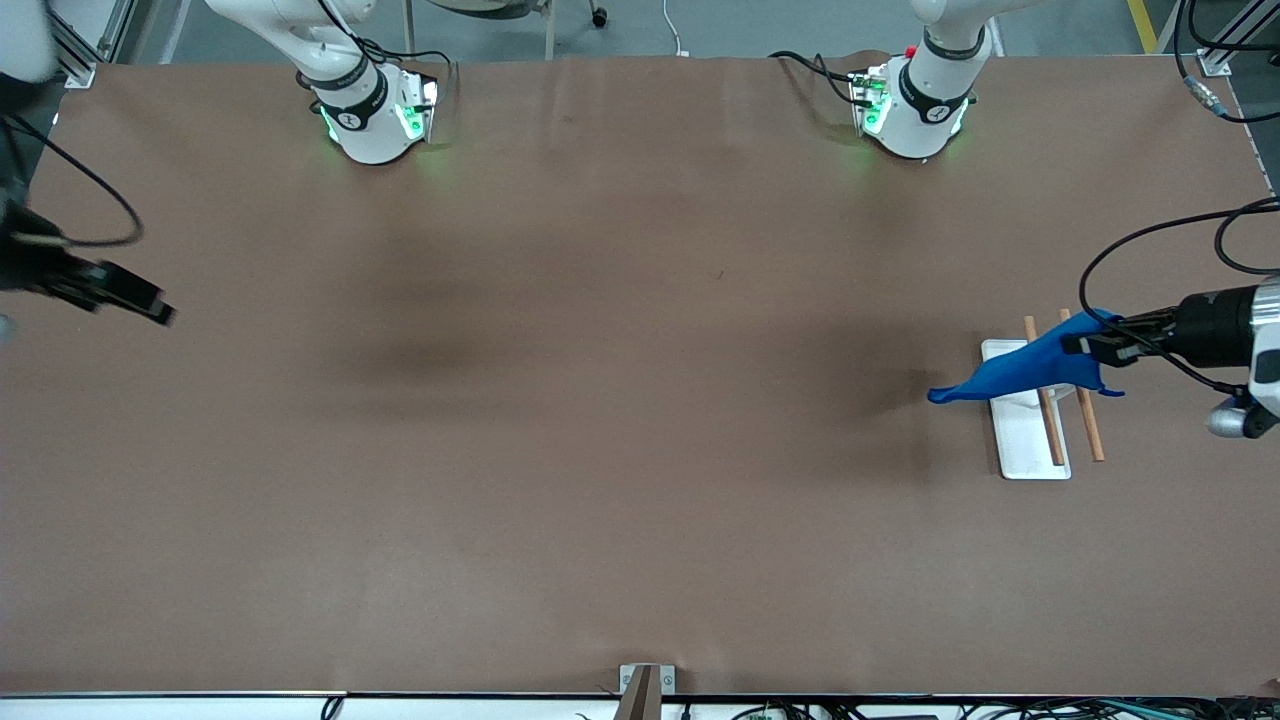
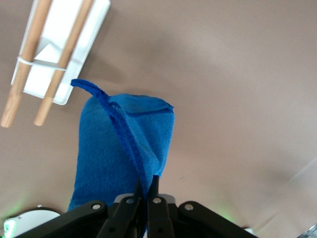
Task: Right arm passes towel to left arm to hang
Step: 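Carry the towel with the left gripper over the wooden dowel rack, then lower the towel onto the dowels and open the left gripper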
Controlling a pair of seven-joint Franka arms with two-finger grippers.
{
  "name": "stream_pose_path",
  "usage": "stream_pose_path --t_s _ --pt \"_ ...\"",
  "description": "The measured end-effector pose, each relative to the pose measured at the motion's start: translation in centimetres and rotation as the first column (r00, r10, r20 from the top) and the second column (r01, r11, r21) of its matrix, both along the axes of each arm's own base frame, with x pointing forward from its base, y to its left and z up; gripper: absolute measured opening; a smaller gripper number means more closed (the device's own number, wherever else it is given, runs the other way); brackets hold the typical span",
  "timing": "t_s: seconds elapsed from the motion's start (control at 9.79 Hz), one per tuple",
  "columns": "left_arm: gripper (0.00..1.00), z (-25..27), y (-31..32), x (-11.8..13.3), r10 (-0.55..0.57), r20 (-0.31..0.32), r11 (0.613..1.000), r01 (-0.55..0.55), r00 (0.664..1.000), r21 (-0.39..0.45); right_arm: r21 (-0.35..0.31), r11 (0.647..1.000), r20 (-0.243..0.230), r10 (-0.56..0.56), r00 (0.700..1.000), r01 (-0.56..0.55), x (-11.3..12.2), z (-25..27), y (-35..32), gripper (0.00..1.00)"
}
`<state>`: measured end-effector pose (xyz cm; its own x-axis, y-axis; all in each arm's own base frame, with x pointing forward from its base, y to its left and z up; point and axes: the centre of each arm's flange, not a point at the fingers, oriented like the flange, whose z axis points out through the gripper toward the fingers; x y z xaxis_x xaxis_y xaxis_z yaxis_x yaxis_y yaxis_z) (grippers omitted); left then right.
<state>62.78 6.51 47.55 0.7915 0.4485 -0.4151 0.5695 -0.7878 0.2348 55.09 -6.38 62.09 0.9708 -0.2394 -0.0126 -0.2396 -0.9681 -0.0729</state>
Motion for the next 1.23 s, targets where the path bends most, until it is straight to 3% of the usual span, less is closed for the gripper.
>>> stream_pose_path --t_s 0.2,0.41,0.61,0.82,1.23 --pt "0.03 -2.8 0.8 -0.1 0.094 -0.034 0.992 -0.091 0.995 0.083 -0.007 1.000 0.012 0.025 1.000 -0.024 -1.6 4.6 -2.3 1.00" --pt "0.03 -5.2 3.0 -0.4 0.116 -0.014 0.981 -0.113 0.993 0.160 -0.038 0.998 0.004 0.050 0.999 -0.050 -2.2 5.4 -3.9 1.00" --pt "0.03 -5.6 5.2 -0.6 0.044 0.025 0.970 -0.049 0.999 0.237 -0.057 0.997 -0.010 0.058 0.998 -0.059 -1.9 4.9 -3.8 1.00" --pt "0.03 -5.5 7.0 -0.6 -0.046 0.061 0.961 0.027 0.997 0.274 -0.065 0.996 0.013 0.069 0.998 -0.068 -1.5 5.0 -3.3 1.00" --pt "0.03 -7.1 13.9 -2.2 -0.153 0.094 0.959 0.125 0.984 0.255 -0.083 0.993 0.011 0.087 0.996 -0.086 -1.4 5.0 -2.9 1.00"
